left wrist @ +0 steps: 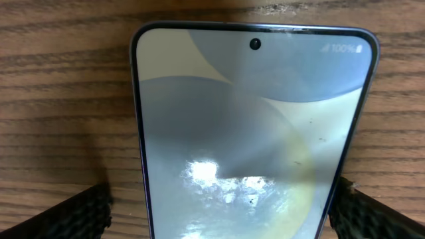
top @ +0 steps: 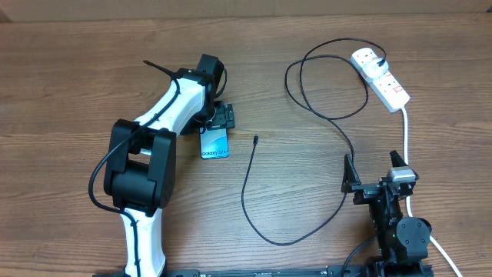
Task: Plug charger to phone and switch on socket
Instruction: 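Close the left gripper on the phone's top edge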
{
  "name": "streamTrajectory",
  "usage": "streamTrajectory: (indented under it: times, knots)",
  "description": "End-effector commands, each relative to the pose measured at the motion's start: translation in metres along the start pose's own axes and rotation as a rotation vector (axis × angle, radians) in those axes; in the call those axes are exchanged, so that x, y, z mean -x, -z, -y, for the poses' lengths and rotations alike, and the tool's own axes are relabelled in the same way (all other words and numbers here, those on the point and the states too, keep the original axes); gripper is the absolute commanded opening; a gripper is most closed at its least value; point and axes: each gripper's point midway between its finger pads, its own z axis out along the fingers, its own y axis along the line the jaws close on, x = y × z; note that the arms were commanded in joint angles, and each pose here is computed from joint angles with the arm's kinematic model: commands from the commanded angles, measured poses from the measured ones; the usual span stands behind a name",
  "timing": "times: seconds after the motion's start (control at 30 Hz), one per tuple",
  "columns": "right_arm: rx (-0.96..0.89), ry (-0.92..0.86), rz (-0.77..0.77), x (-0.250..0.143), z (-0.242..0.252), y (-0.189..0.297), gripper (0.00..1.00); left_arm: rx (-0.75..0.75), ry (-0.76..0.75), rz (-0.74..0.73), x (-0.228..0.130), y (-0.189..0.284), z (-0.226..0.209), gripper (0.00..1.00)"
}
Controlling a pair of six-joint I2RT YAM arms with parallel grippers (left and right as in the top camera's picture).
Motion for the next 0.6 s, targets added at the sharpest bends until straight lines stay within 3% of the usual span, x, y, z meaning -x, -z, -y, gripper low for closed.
streamTrajectory:
  times: [0.0,0.27,0.57]
  knots:
    - [-0.003,0.001,0.005,-0.0015,0.0005,-0.0001,1.0,0.007,-0.037,-0.034,-0.0098,-0.011,0.0058,0.96]
    - [-0.003,0.001,0.005,-0.0015,0.0005,-0.0001,1.0,0.007,-0.033,-0.029,-0.0092,-0.012,0.0063,0.94]
    - [-0.003,0.001,0.005,-0.0015,0.0005,-0.0001,1.0,0.009,-0.032,-0.027,-0.0087,-0.0119,0.006,0.82]
